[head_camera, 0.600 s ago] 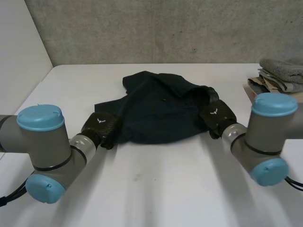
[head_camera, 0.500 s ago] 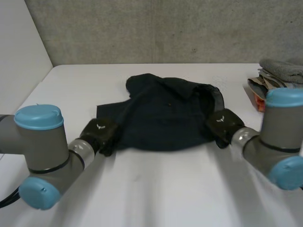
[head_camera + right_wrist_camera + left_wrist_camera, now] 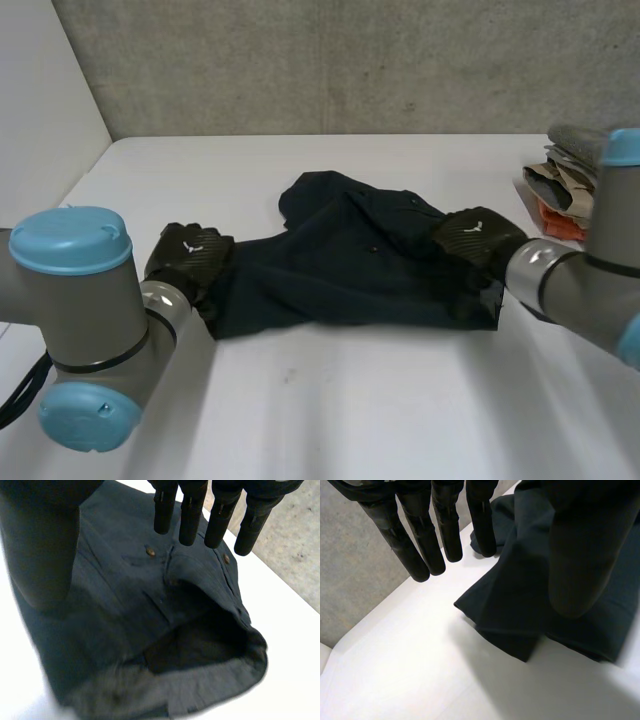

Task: Fold the laundry.

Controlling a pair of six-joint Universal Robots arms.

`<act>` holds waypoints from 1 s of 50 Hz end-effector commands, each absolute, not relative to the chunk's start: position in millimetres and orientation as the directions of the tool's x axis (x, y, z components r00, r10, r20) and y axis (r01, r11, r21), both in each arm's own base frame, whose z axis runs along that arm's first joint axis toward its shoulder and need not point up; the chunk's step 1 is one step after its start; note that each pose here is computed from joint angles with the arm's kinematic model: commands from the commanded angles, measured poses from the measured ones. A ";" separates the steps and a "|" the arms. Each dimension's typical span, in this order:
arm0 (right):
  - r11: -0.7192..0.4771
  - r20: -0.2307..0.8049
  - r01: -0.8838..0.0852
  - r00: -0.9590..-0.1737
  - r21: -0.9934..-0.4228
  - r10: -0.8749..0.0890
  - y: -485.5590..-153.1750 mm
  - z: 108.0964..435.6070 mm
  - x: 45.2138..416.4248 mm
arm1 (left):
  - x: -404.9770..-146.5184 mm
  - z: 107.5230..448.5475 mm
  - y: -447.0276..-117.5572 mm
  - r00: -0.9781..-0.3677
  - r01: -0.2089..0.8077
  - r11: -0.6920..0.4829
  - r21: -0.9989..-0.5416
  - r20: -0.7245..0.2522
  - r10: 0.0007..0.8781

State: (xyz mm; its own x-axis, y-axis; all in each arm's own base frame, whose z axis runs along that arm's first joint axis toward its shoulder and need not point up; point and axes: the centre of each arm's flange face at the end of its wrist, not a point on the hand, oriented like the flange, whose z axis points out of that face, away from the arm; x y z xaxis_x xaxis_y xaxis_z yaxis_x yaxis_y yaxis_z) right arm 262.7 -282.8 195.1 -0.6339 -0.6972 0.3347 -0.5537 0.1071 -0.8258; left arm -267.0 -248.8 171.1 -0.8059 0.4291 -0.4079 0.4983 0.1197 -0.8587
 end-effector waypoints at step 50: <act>0.100 0.343 -0.548 -0.644 -0.830 -0.684 -305.2 132.9 287.8 | -262.8 157.2 -260.7 -0.852 0.409 0.201 -0.890 -0.294 0.433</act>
